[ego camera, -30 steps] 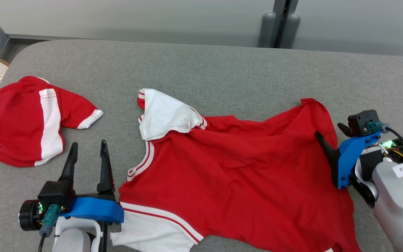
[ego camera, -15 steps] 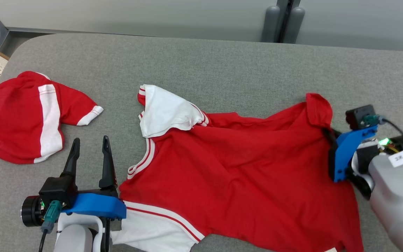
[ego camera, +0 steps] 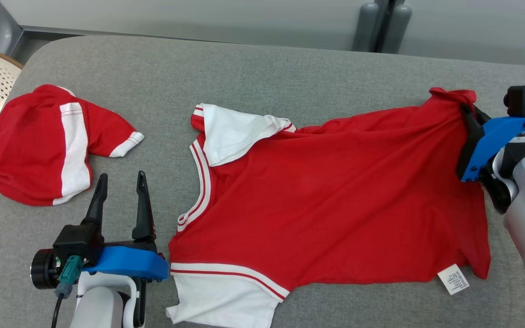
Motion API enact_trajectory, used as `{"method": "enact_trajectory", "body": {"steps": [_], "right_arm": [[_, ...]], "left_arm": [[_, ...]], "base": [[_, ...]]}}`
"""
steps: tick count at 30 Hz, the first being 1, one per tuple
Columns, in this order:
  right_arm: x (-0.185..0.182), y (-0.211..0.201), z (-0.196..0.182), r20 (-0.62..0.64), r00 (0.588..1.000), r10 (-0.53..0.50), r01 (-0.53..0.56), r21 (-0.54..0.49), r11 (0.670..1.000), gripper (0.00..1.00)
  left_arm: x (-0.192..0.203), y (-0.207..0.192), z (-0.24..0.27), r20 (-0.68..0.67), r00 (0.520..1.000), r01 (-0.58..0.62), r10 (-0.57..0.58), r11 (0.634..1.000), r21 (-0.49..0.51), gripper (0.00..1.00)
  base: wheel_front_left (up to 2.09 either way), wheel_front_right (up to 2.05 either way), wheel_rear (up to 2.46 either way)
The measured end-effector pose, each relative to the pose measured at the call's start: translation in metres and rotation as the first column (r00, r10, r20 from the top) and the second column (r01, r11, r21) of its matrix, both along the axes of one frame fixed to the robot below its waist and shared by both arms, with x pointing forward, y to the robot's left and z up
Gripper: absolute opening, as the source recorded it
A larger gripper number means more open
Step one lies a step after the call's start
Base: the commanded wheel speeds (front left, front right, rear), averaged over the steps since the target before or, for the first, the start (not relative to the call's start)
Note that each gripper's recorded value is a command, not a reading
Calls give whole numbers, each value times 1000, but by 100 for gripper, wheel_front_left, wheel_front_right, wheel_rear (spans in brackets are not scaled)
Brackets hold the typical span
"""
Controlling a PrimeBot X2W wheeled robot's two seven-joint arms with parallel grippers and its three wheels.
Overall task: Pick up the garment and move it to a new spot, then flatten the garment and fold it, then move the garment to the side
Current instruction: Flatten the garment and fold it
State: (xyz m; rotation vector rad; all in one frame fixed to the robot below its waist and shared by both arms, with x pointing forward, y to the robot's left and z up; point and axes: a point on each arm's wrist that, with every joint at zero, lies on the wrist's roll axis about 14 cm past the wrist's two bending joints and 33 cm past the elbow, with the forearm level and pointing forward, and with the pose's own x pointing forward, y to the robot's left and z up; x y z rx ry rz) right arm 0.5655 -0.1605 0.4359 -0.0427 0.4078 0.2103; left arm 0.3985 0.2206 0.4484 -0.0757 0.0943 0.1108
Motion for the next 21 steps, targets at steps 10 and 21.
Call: {"method": "enact_trajectory", "body": {"steps": [10,21], "right_arm": [[-22,-19,20,124,990,-66,57,77,995,100],[-66,-38,81,347,933,-97,41,164,986,100]], "left_arm": [[0,-6,5,18,1000,10,-10,1000,3,100],[-3,-22,17,52,996,65,-66,998,20,100]], "base": [[0,0,0],[0,0,0]]}}
